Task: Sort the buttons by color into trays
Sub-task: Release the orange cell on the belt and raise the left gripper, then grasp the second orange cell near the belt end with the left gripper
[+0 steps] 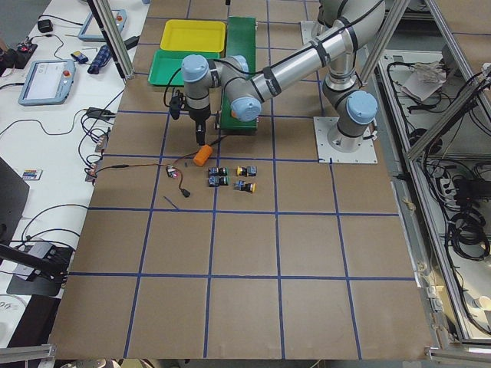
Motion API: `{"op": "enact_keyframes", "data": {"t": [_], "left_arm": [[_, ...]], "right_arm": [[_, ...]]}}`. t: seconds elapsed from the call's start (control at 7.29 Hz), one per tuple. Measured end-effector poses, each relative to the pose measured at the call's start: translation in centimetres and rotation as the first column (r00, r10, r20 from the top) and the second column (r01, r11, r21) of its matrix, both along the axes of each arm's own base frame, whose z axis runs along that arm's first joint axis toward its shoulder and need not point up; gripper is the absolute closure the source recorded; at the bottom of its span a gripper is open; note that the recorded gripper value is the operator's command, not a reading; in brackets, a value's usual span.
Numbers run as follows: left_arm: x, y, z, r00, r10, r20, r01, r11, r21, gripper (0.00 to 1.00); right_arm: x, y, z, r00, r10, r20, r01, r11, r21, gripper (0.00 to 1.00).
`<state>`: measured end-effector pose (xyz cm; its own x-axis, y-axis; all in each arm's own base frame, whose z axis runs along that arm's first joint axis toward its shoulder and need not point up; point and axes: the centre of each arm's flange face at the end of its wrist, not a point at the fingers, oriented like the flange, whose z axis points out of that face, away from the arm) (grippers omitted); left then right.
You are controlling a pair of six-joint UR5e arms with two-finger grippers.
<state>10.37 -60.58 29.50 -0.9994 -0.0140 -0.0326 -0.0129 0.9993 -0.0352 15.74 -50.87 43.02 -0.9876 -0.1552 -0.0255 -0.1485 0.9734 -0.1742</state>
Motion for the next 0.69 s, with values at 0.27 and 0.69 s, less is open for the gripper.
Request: {"op": "enact_keyframes", "data": {"t": [0.27, 0.69], "left_arm": [[0.9, -1.5, -4.1, 0.994, -0.105, -0.001, 0.105, 0.994, 0.013, 0.0], [1.2, -2.2, -7.3, 0.981, -0.193, -0.015, 0.194, 0.981, 0.031, 0.0]], "right_arm": [[0.8, 0.4, 0.0, 1.0, 0.011, -0.006, -0.011, 1.0, 0.003, 0.0], [1.0, 0.7, -0.3, 1.0, 0.013, -0.004, -0.013, 1.0, 0.018, 0.0]]}}
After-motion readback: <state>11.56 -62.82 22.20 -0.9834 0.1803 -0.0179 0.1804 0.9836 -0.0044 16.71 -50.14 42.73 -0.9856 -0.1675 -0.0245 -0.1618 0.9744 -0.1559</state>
